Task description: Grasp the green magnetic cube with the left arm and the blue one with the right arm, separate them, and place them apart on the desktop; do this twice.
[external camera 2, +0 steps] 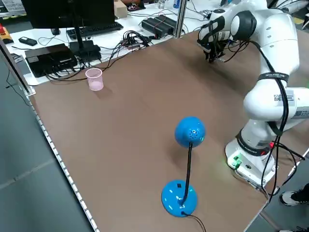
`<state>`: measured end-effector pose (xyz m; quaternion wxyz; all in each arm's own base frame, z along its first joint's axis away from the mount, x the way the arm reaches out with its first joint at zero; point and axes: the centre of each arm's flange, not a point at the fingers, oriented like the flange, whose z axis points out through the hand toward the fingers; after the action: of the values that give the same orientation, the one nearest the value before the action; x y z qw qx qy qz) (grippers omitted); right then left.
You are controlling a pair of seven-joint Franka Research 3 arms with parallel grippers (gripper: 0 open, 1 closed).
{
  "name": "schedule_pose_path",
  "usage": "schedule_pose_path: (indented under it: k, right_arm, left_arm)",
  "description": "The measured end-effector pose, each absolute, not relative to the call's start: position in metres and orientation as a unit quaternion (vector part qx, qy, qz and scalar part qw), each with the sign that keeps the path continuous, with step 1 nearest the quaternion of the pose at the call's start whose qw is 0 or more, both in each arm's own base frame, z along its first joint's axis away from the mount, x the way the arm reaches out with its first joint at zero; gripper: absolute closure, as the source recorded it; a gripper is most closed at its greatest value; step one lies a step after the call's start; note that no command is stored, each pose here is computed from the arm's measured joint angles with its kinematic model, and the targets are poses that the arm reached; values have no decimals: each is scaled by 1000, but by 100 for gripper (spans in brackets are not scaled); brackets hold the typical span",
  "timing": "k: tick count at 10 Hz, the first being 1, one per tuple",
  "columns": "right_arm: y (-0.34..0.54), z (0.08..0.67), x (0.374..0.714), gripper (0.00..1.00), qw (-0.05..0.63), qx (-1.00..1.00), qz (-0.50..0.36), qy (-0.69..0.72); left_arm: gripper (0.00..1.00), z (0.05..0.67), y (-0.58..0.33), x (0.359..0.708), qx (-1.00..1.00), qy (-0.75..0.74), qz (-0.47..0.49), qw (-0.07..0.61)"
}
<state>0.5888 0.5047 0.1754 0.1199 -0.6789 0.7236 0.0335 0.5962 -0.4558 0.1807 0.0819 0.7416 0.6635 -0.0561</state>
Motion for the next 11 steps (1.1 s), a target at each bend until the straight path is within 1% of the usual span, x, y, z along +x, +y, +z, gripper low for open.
schedule_pose_path:
  k: [1, 4, 6, 8, 10, 11]
  right_arm:
    - [505, 175, 589, 76, 120, -680, 32, 722]
    - [505, 176, 589, 76, 120, -682, 29, 721]
    - [505, 176, 589, 76, 120, -683, 28, 720]
    - [505, 176, 589, 76, 120, -683, 28, 720]
    - [505, 176, 589, 76, 120, -683, 28, 720]
    - [505, 176, 589, 76, 120, -683, 28, 720]
  left_arm:
    - [76, 181, -456, 596, 742, 663, -56, 82]
    - [76, 181, -455, 597, 741, 664, -56, 82]
    - [76, 181, -445, 604, 737, 669, -54, 79]
    - [76, 183, -418, 620, 737, 671, -56, 62]
    - [76, 195, -367, 651, 731, 679, -45, 50]
    - [76, 208, -339, 669, 724, 687, -37, 57]
